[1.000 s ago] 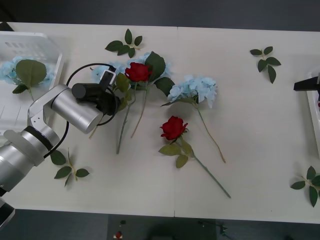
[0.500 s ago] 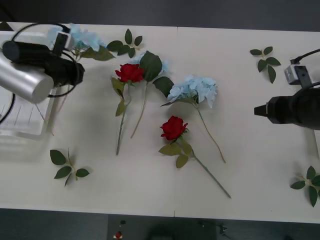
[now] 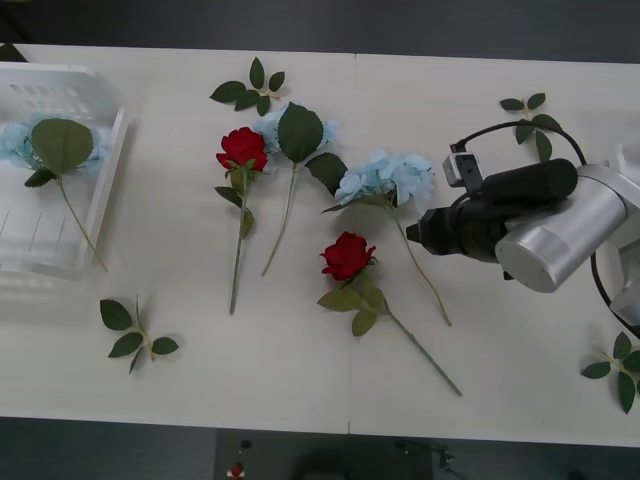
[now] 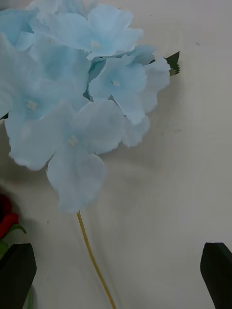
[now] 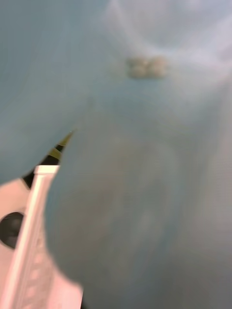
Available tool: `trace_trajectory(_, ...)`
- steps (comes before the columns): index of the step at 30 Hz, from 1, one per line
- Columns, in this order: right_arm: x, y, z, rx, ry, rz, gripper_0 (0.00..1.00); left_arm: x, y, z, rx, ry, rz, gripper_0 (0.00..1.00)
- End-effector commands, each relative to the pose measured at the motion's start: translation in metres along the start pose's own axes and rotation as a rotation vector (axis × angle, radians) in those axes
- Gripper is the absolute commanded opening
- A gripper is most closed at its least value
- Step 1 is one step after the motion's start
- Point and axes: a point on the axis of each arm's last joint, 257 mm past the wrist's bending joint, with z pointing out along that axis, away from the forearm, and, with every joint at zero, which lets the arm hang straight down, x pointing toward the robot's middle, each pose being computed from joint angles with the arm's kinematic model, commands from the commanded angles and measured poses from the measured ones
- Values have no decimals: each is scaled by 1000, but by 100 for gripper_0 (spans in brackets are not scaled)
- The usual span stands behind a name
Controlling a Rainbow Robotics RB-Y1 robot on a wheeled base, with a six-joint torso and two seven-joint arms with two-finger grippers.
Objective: Put the red flowers into the right box and the blue flowers into the left box
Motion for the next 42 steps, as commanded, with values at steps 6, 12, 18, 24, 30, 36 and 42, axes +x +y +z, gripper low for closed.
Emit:
trace_trajectory(6, -34, 14, 36, 5, -41, -22, 100, 50, 90, -16, -128, -69, 77, 0)
trace_trajectory(12, -38, 28, 53, -7, -33, -37, 100, 58, 87, -14, -124, -57, 111, 1)
trace_trajectory(18, -43, 40, 61, -12, -31, -56, 100, 60, 79, -12, -113, -52, 136, 80)
trace_trajectory(24, -46, 47, 64, -22, -36, -63, 40, 62, 63, -12, -73, -51, 133, 91)
trace_trajectory(30, -46, 50, 64, -32, -40, -64, 0, 55, -2, -29, 81, -30, 110, 91)
trace_trajectory(36, -45, 52, 64, -35, -39, -64, 0, 46, -55, -41, 198, 67, 38, 91)
trace_trajectory(42, -45, 52, 64, -38, -38, -62, 0, 66, -106, -27, 215, 166, -48, 91)
